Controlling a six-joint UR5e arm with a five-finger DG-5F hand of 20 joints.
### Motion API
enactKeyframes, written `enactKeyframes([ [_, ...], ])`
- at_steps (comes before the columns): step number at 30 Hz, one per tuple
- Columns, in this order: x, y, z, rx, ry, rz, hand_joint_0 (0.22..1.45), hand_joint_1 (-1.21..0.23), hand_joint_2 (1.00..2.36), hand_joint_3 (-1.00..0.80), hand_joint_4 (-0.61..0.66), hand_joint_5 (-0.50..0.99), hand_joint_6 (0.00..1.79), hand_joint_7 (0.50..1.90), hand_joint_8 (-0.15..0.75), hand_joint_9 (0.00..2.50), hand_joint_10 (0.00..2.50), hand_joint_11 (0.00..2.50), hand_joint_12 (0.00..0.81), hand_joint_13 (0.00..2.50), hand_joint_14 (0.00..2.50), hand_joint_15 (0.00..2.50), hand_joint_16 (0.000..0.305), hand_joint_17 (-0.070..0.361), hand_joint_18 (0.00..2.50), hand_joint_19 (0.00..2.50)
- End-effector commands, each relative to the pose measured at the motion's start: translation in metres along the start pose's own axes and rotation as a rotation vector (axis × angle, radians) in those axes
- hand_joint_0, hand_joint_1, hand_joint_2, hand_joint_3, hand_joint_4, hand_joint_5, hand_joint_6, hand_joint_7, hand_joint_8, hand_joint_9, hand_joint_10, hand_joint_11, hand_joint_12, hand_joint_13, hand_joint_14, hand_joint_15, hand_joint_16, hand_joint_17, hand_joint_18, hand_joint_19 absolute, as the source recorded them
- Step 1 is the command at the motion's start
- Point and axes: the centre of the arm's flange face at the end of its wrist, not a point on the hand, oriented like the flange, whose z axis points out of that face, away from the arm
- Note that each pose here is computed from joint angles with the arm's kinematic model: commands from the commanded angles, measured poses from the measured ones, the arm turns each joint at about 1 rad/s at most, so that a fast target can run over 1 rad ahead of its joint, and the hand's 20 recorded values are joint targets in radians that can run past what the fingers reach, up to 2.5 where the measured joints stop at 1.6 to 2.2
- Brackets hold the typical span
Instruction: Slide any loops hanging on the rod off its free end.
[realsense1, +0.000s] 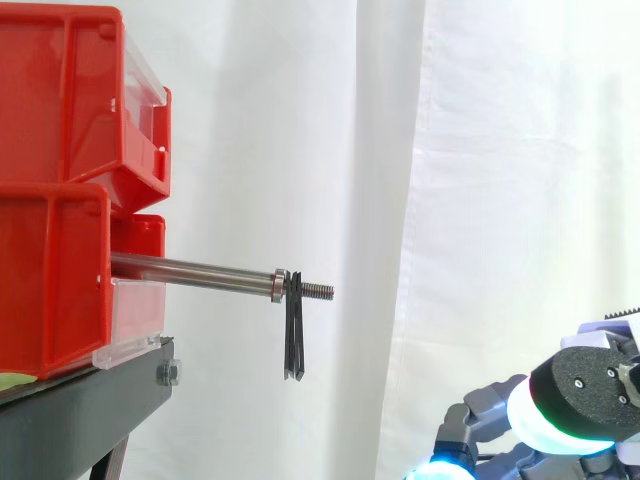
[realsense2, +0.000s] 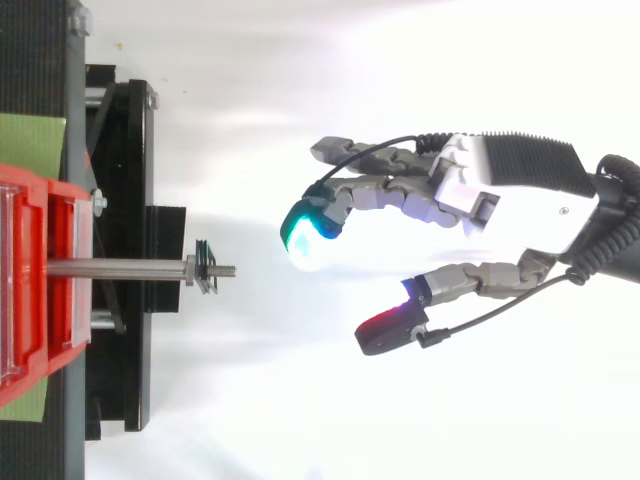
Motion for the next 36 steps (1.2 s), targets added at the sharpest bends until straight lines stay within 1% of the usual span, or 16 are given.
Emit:
enactKeyframes([
  [1,0.002,-0.005,0.005,-0.028,-0.02,0.004,0.51,-0.44,1.0,-0.48,0.21,-0.25,0.5,0.85,0.321,0.31,0.0,0.0,0.392,0.27,0.0,0.0,0.06,0.135,0.39,0.11],
  [2,0.005,-0.008,0.005,-0.025,-0.018,-0.001,0.51,-0.44,1.0,-0.48,0.21,-0.25,0.5,0.85,0.32,0.31,0.0,0.0,0.392,0.27,0.0,0.0,0.06,0.135,0.39,0.11],
  [5,0.016,-0.028,0.02,-0.025,-0.02,0.01,0.51,-0.45,1.0,-0.48,0.21,-0.25,0.5,0.85,0.32,0.31,0.0,0.0,0.392,0.27,0.0,0.0,0.06,0.135,0.4,0.11],
  [6,0.016,-0.028,0.02,-0.025,-0.02,0.01,0.51,-0.45,1.0,-0.48,0.21,-0.25,0.5,0.85,0.321,0.31,0.0,0.0,0.392,0.27,0.0,0.0,0.06,0.135,0.4,0.12],
  [7,0.015,-0.029,0.027,-0.038,-0.018,0.021,0.51,-0.45,1.0,-0.48,0.21,-0.25,0.5,0.85,0.32,0.31,0.0,0.0,0.391,0.27,0.0,0.0,0.06,0.135,0.39,0.12],
  [9,0.021,-0.038,0.036,-0.042,-0.009,0.026,0.51,-0.45,1.0,-0.48,0.21,-0.25,0.5,0.85,0.319,0.31,0.0,0.0,0.391,0.27,0.0,0.0,0.06,0.135,0.4,0.11],
  [12,0.023,-0.046,0.044,-0.046,-0.001,0.034,0.51,-0.45,1.0,-0.48,0.21,-0.25,0.5,0.85,0.32,0.31,0.0,0.0,0.392,0.27,0.0,0.0,0.06,0.135,0.4,0.12],
  [13,0.025,-0.055,0.052,-0.044,0.001,0.041,0.51,-0.45,1.0,-0.48,0.21,-0.25,0.5,0.85,0.319,0.31,0.0,0.0,0.392,0.27,0.0,0.0,0.06,0.135,0.4,0.12],
  [14,0.022,-0.057,0.058,-0.054,0.002,0.052,0.51,-0.45,1.0,-0.48,0.21,-0.25,0.5,0.85,0.32,0.31,0.0,0.0,0.391,0.27,0.0,0.0,0.06,0.135,0.4,0.11],
  [15,0.022,-0.058,0.06,-0.061,0.006,0.052,0.51,-0.45,1.0,-0.48,0.21,-0.25,0.5,0.85,0.319,0.31,0.0,0.0,0.391,0.27,0.0,0.0,0.06,0.135,0.4,0.11],
  [17,0.018,-0.055,0.065,-0.088,0.02,0.05,0.51,-0.45,1.0,-0.48,0.21,-0.25,0.5,0.85,0.319,0.31,0.0,0.0,0.391,0.28,0.0,0.0,0.06,0.135,0.39,0.12],
  [20,0.017,-0.054,0.066,-0.099,0.024,0.048,0.51,-0.45,1.0,-0.48,0.21,-0.25,0.5,0.85,0.319,0.31,0.0,0.0,0.391,0.27,0.0,0.0,0.06,0.135,0.39,0.11],
  [21,0.011,-0.051,0.071,-0.111,0.013,0.048,0.51,-0.45,1.0,-0.48,0.21,-0.25,0.5,0.85,0.319,0.31,0.0,0.0,0.39,0.28,0.0,0.0,0.06,0.135,0.4,0.11],
  [24,0.007,-0.047,0.076,-0.129,0.01,0.037,0.51,-0.45,1.0,-0.48,0.21,-0.25,0.5,0.85,0.32,0.31,0.0,0.0,0.391,0.27,0.0,0.0,0.06,0.135,0.4,0.11],
  [29,-0.002,-0.043,0.082,-0.165,0.021,0.009,0.51,-0.45,1.0,-0.48,0.21,-0.25,0.5,0.85,0.32,0.31,0.0,0.0,0.391,0.27,0.0,0.0,0.06,0.135,0.4,0.11],
  [36,-0.006,-0.039,0.087,-0.184,0.012,-0.007,0.51,-0.45,1.0,-0.48,0.21,-0.25,0.5,0.85,0.32,0.31,0.0,0.0,0.391,0.28,0.0,0.0,0.06,0.135,0.4,0.11],
])
